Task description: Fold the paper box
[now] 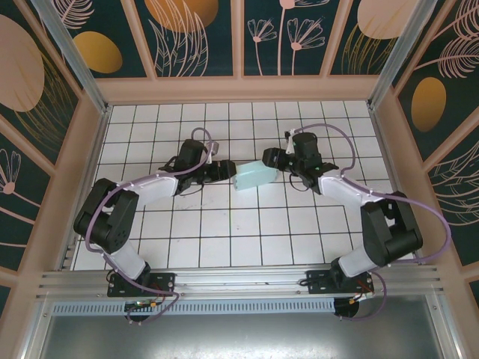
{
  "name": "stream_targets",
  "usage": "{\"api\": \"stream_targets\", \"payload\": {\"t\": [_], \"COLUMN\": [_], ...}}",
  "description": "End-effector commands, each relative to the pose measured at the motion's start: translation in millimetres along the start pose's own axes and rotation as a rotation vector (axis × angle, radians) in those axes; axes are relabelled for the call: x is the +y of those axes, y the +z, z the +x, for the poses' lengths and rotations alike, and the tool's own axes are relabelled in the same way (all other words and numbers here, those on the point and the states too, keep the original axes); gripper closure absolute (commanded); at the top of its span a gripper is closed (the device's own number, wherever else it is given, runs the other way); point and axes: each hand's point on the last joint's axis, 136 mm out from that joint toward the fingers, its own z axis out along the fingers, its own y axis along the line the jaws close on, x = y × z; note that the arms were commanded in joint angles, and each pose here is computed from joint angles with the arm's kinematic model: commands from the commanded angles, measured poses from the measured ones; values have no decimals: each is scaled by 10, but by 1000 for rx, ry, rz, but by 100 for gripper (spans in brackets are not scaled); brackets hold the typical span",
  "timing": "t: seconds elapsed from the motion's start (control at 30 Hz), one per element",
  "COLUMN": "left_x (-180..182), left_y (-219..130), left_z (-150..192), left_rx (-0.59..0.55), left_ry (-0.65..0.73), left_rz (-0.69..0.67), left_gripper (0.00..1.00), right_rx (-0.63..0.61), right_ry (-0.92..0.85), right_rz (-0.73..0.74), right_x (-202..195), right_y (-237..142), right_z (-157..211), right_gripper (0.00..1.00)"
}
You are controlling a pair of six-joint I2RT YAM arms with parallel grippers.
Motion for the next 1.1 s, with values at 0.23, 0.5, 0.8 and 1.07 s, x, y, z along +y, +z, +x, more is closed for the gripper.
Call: {"api": "stream_targets", "payload": {"t": [0.23,0.5,0.8,1.07], "left_x": [-763,-1200,-1047,-769], "left_y": [-174,169,736,968], "left_z": [-614,-432,-254,-22], "left_rx": [-125,-43,184,376], "left_ry": [501,976,1146,1178], "left_rz": [115,149,50,-36], "left_gripper": [2,2,4,10], "right_rx": [-120,-199,-210,-212], "right_ry": [0,43,54,32], "right_rz": [56,180,189,185], "right_x": [-143,-528,-688,-706], "right_y": [-395,-759,-965,-1005], "right_z": [-191,-186,-33,-13], "right_gripper": [25,23,23,24]}}
